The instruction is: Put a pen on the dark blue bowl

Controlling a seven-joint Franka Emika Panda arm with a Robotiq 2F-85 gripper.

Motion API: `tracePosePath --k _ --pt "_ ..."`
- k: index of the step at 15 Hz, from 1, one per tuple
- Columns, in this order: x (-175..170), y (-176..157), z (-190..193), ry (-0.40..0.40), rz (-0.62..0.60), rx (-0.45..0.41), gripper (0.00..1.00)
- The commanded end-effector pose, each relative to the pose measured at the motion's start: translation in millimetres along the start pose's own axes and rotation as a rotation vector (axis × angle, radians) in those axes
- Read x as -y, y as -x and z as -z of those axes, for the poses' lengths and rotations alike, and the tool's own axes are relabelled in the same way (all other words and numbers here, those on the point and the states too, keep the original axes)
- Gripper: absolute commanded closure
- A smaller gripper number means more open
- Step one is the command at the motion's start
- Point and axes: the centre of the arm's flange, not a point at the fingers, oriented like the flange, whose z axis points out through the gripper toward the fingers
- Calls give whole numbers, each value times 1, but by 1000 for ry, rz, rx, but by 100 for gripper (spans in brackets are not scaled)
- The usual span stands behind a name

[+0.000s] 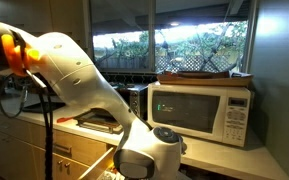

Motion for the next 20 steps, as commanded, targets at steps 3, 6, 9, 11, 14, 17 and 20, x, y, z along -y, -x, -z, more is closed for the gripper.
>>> tracePosePath --k 3,6,9,11,14,17,20 --pt "30 8 -14 -8 -95 49 0" --pt "60 15 -29 -7 -179 82 9" --pt "79 21 -39 24 -249 120 38" --pt "80 24 -41 54 -290 134 55" --pt "76 28 -38 94 -356 129 77" --pt "80 29 -42 102 -410 94 80" --pt "92 27 -45 94 -442 34 74"
